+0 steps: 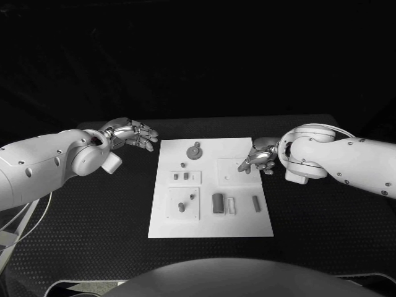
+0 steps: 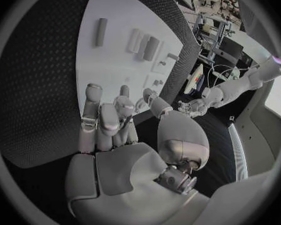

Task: Assemble the parts on the task board

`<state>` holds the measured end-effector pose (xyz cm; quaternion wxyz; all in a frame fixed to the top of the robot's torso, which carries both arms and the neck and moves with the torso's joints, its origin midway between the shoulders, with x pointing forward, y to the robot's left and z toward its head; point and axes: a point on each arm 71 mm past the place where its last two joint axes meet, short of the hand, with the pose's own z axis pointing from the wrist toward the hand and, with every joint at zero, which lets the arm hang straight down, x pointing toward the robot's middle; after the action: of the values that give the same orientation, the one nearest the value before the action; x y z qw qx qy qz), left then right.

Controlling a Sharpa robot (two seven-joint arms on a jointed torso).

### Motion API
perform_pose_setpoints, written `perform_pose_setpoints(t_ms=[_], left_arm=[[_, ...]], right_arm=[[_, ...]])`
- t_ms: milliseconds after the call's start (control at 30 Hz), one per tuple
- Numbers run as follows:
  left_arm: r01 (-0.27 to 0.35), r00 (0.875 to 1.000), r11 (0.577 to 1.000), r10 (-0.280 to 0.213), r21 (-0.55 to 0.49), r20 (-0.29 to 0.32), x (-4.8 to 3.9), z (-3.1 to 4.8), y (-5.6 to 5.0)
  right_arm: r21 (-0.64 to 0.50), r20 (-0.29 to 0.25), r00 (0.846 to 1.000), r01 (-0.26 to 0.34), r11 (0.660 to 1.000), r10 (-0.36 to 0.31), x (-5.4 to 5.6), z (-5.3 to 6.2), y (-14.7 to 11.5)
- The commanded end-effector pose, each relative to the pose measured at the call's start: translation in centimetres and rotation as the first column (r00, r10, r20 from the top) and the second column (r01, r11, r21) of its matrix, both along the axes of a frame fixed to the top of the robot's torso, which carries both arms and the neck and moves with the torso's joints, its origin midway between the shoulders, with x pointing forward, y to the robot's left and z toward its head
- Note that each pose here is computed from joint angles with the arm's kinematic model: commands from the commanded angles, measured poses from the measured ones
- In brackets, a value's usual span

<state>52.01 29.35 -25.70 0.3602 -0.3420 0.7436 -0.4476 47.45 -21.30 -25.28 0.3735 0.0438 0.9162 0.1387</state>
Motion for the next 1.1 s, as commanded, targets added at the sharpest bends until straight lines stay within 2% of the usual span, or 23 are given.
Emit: perform_pose_setpoints(t_ms=[33, 300, 500, 600, 767, 933, 1100], left_arm=[[0.017, 1.000, 1.000, -0.017, -0.009, 0.001, -0.03, 0.05, -0.3], [0.009, 1.000, 1.000, -0.009, -0.006, 0.003, -0.10, 0.08, 0.0], [0.004, 1.000, 1.000, -0.004, -0.004, 0.004, -0.11, 0.09, 0.3], [0.009, 1.000, 1.000, -0.009, -0.006, 0.005, -0.11, 0.09, 0.1], [0.009, 1.000, 1.000, -0.009, -0.006, 0.005, -0.10, 0.08, 0.0], [0.007, 1.000, 1.000, -0.007, -0.006, 0.005, -0.11, 0.08, 0.1], [0.010, 1.000, 1.000, -0.010, -0.007, 0.005, -0.12, 0.08, 0.0]], right_arm=[[-0.075, -0.010, 1.000, -0.029, 0.997, 0.028, -0.5, -0.2, -0.4], [-0.123, -0.052, 0.998, -0.044, 0.991, 0.038, -1.6, -0.8, -1.7], [-0.132, -0.093, 0.995, -0.043, 0.990, 0.031, -2.7, -2.6, -2.4], [-0.146, -0.112, 0.993, -0.051, 0.988, 0.034, -3.2, -4.0, -2.6], [-0.151, -0.138, 0.990, -0.055, 0.987, 0.034, -3.6, -5.3, -2.6], [-0.161, -0.151, 0.988, -0.059, 0.985, 0.034, -3.8, -5.8, -2.7], [-0.198, -0.136, 0.989, -0.085, 0.976, 0.058, -3.7, -6.1, -2.6]])
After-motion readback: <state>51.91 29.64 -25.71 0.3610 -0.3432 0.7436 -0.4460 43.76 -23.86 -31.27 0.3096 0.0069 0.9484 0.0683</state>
